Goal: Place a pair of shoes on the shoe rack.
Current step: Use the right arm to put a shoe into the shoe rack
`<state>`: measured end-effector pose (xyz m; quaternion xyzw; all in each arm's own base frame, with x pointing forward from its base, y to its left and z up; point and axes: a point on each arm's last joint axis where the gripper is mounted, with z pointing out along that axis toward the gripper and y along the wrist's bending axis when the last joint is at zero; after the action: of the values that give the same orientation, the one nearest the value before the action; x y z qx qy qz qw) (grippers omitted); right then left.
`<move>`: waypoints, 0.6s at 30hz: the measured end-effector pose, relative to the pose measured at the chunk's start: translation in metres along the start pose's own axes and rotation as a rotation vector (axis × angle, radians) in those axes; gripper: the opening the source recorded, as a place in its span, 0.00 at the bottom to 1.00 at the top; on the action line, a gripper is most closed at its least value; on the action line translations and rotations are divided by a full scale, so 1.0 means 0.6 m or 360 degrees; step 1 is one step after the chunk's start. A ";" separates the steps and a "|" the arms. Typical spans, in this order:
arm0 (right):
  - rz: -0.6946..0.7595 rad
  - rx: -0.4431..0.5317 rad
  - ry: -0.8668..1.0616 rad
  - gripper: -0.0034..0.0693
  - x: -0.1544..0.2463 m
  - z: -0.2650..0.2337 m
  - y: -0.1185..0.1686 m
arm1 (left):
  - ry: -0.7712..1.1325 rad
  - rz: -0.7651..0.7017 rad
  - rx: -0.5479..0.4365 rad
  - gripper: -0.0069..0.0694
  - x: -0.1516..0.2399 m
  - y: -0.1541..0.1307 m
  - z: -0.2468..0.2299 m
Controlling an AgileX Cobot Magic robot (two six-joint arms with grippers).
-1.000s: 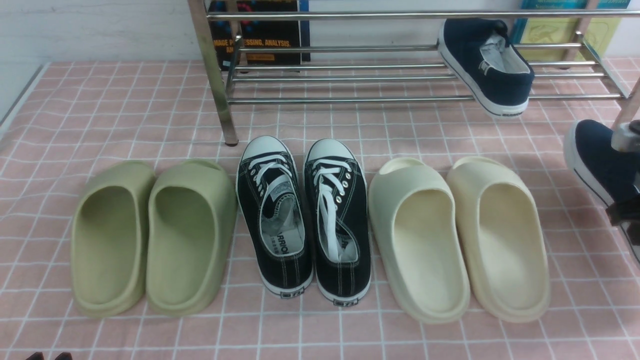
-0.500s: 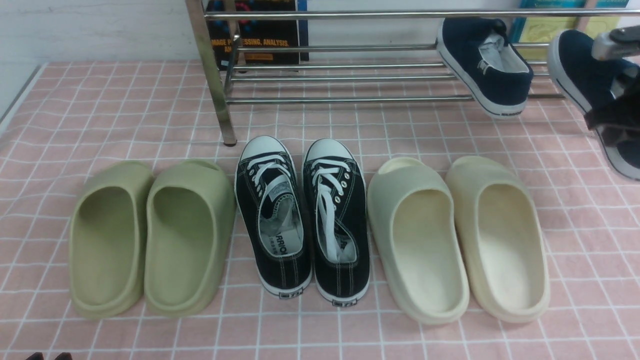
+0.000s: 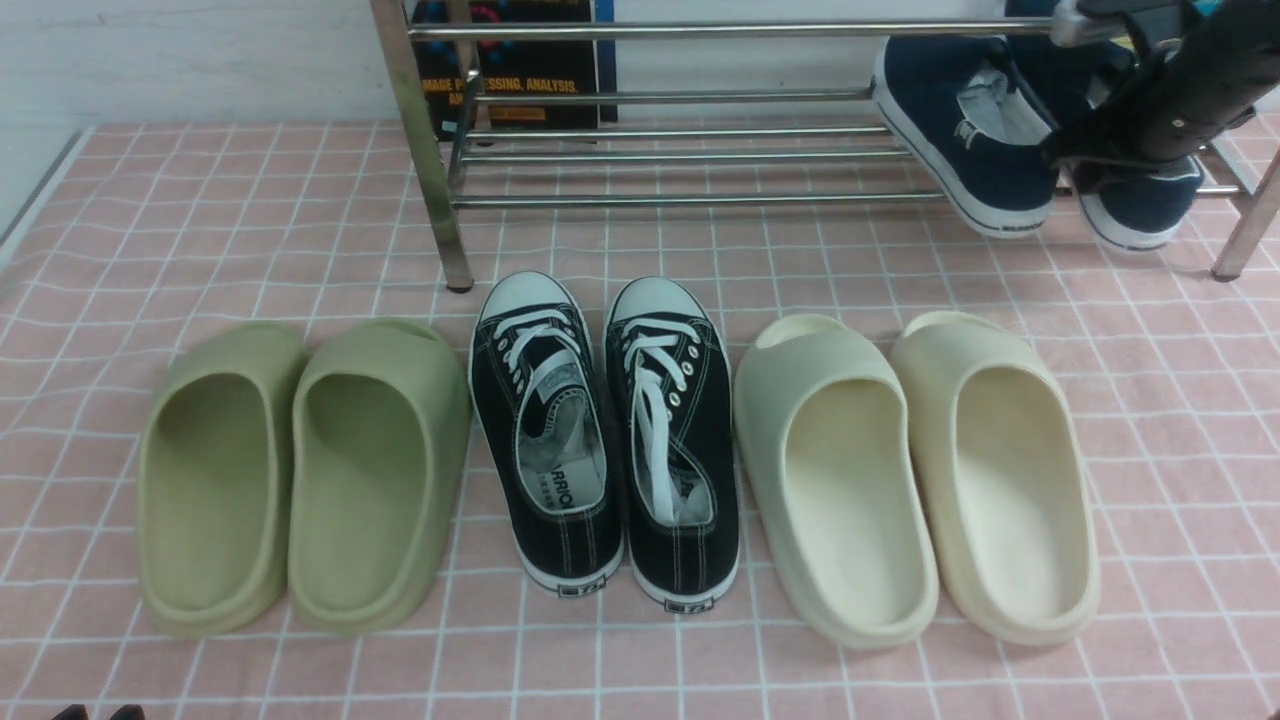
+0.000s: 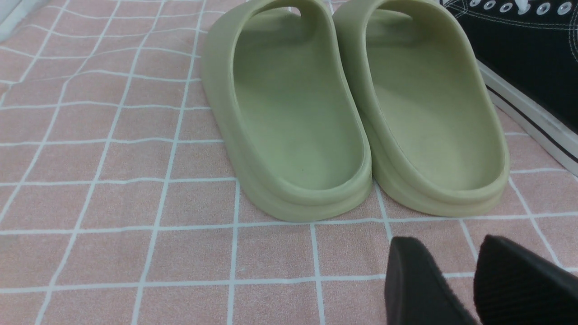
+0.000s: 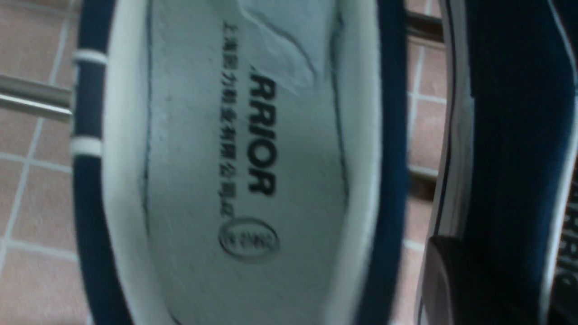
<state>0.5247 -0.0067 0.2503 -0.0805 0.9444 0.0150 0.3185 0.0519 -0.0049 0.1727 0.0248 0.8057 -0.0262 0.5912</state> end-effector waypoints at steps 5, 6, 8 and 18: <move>0.0038 -0.0030 -0.0047 0.07 -0.012 0.010 0.002 | 0.0000 0.0000 0.0000 0.40 0.000 0.000 0.000; 0.0040 -0.0032 -0.0049 0.07 -0.012 0.010 0.002 | 0.0000 0.0000 0.0000 0.40 0.000 0.000 0.000; 0.0050 -0.0032 -0.0047 0.08 -0.012 0.012 0.002 | 0.0000 0.0000 0.0000 0.40 0.000 0.000 0.000; 0.0048 -0.0038 -0.0057 0.42 -0.018 -0.008 0.004 | 0.0000 0.0000 0.0000 0.40 0.000 0.000 0.000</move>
<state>0.5301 -0.0032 0.2608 -0.0699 0.9394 0.0326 0.3339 0.0519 -0.0049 0.1727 0.0248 0.8057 -0.0262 0.5912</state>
